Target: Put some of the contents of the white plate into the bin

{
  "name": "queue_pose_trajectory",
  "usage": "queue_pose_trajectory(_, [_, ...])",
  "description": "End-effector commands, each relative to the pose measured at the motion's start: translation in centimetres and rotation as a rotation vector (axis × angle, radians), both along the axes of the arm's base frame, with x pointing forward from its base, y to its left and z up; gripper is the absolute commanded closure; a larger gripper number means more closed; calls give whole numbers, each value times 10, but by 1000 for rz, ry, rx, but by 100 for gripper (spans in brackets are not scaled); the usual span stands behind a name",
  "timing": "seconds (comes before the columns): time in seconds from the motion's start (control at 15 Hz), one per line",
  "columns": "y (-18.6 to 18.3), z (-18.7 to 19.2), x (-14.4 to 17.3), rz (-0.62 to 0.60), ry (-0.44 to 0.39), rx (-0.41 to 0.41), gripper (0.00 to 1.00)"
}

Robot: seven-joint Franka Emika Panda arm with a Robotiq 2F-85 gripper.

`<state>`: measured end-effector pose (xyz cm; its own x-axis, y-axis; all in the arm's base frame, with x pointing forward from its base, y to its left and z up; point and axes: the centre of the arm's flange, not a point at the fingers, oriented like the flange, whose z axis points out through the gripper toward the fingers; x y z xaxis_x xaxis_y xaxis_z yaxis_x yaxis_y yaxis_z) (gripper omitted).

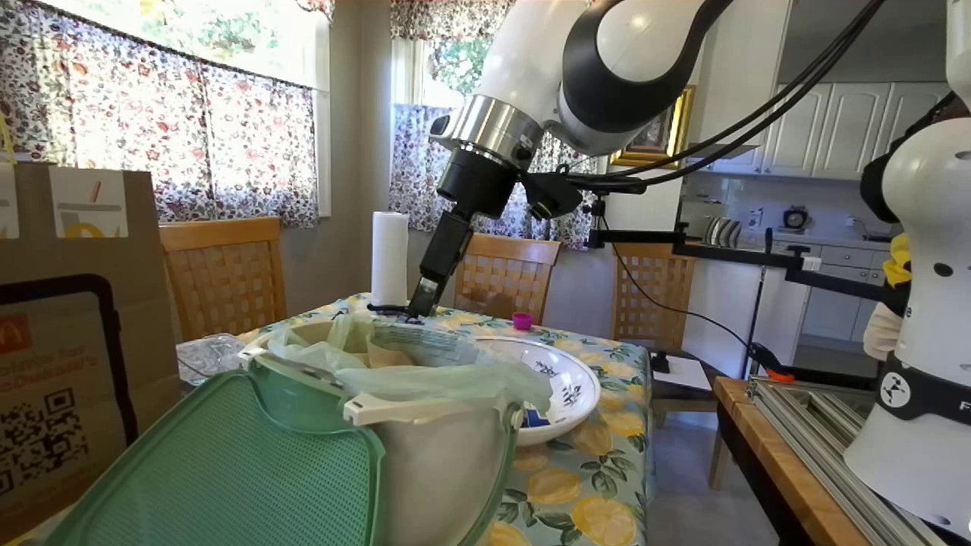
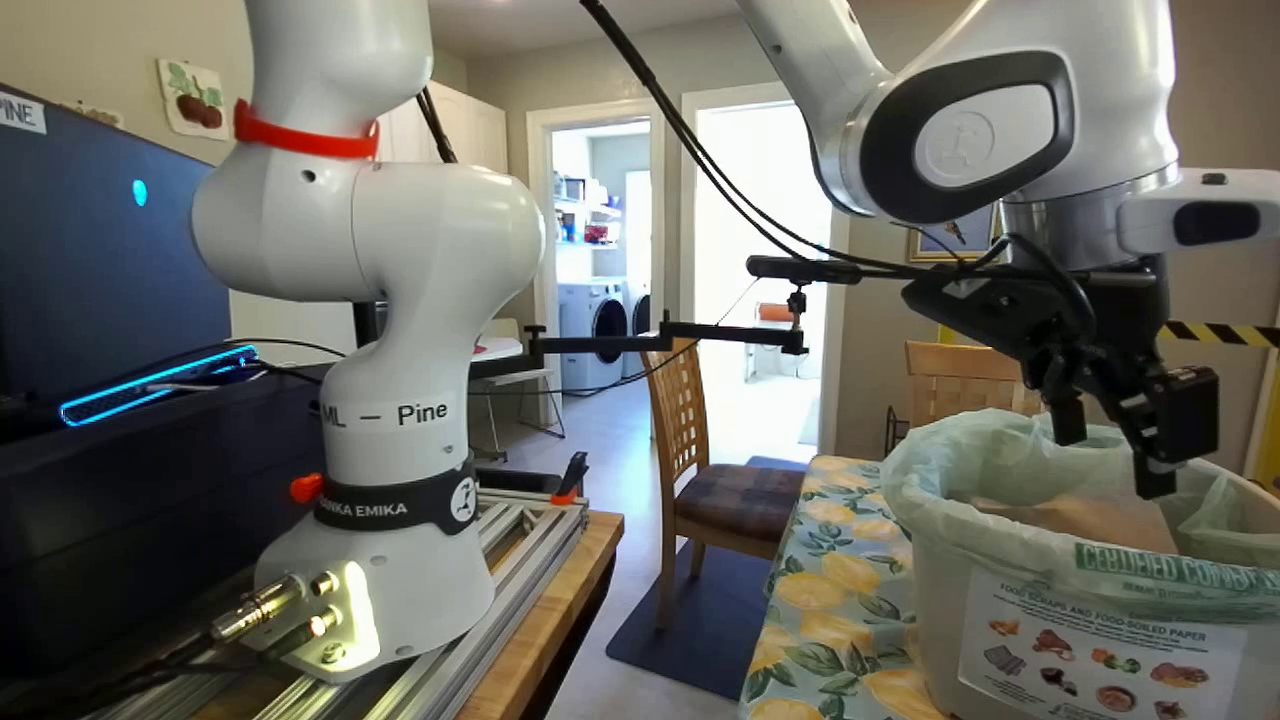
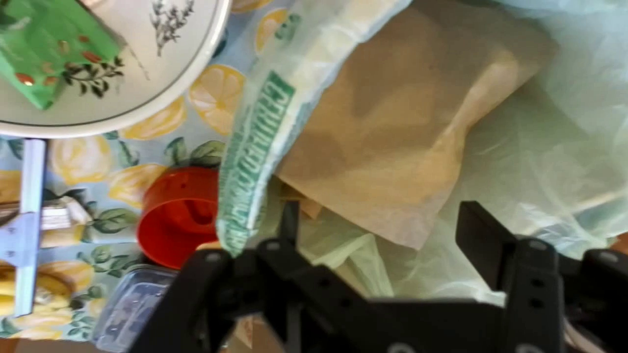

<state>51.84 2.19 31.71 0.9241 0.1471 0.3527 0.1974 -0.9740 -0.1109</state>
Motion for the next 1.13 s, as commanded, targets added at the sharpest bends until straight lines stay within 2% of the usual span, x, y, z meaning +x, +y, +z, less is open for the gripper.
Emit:
queue_pose_trajectory(0.0, [-16, 2, -20, -102, 2, -157, 0])
queue_pose_trajectory(0.53, [-64, -4, -68, -376, 87, -372, 0])
queue_pose_trajectory(0.73, [-77, -3, -81, -473, 67, -400, 0])
queue_pose_trajectory(0.8, [-77, -10, -59, -409, 71, -365, 0])
queue_pose_trajectory(1.07, [-81, -8, -65, -449, 64, -401, 0])
